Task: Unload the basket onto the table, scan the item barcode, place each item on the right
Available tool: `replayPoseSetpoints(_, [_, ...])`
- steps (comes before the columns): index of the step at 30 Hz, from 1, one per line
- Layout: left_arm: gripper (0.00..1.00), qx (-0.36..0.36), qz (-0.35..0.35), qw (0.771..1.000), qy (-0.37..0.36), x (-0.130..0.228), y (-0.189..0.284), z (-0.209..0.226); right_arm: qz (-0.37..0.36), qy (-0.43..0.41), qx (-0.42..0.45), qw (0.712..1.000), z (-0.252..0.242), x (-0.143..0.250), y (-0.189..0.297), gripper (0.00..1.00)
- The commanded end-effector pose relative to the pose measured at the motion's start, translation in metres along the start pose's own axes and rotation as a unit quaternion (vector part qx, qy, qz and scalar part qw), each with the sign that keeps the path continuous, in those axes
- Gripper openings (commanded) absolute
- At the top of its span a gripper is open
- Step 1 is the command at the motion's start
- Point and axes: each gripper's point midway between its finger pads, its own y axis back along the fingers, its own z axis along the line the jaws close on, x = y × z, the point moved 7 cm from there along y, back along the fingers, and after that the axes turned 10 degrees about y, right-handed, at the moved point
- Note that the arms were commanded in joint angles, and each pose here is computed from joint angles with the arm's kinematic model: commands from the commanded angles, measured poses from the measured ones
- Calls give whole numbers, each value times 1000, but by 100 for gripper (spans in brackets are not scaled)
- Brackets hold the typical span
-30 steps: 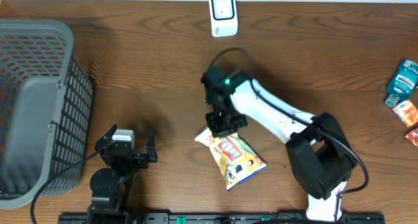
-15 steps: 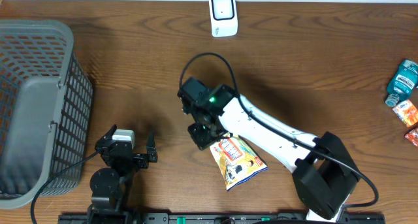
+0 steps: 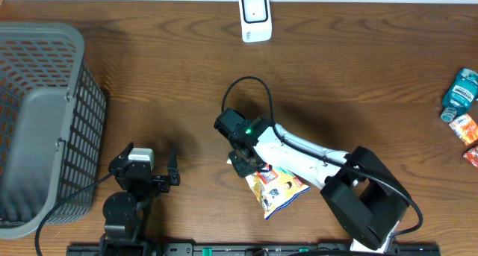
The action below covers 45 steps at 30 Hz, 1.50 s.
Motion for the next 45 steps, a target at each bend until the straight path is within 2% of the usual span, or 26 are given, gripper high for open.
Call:
replayPoseSetpoints(1, [98, -2, 18, 1000, 3, 10, -1, 2, 6, 26, -27, 999, 2, -8, 2, 1])
replayPoseSetpoints(7, [98, -2, 18, 1000, 3, 10, -1, 2, -64, 44, -50, 996, 3, -38, 89, 1])
replayPoseSetpoints(10, [98, -2, 18, 1000, 3, 10, -1, 2, -111, 49, -56, 991, 6, -42, 117, 1])
replayPoseSetpoints(13, [98, -2, 18, 1000, 3, 10, -1, 2, -100, 52, -56, 992, 9, -39, 105, 1])
replayPoseSetpoints(18, [98, -2, 18, 1000, 3, 10, -1, 2, -64, 47, -51, 996, 6, -30, 50, 1])
replayPoseSetpoints(24, [98, -2, 18, 1000, 3, 10, -1, 2, 24, 6, -35, 999, -2, -9, -18, 1])
replayPoseSetpoints(26, [98, -2, 18, 1000, 3, 10, -1, 2, 35, 4, -34, 999, -3, -9, -27, 1])
replayPoseSetpoints(31, [98, -2, 18, 1000, 3, 10, -1, 2, 5, 41, -61, 997, 3, -26, -1, 1])
replayPoseSetpoints(34, [98, -2, 18, 1000, 3, 10, -1, 2, -50, 72, -101, 991, 13, -51, 49, 1])
replayPoseSetpoints(37, [98, -2, 18, 1000, 3, 10, -1, 2, -82, 74, -106, 988, 12, -58, 90, 1])
replayPoseSetpoints(41, [98, -2, 18, 1000, 3, 10, -1, 2, -67, 82, -70, 992, 5, -40, 117, 31])
replayPoseSetpoints(43, [98, -2, 18, 1000, 3, 10, -1, 2, -27, 85, -27, 996, 0, -25, 116, 76])
replayPoseSetpoints(45, [98, -2, 18, 1000, 3, 10, -1, 2, 17, 93, 16, 995, -4, -8, 112, 98])
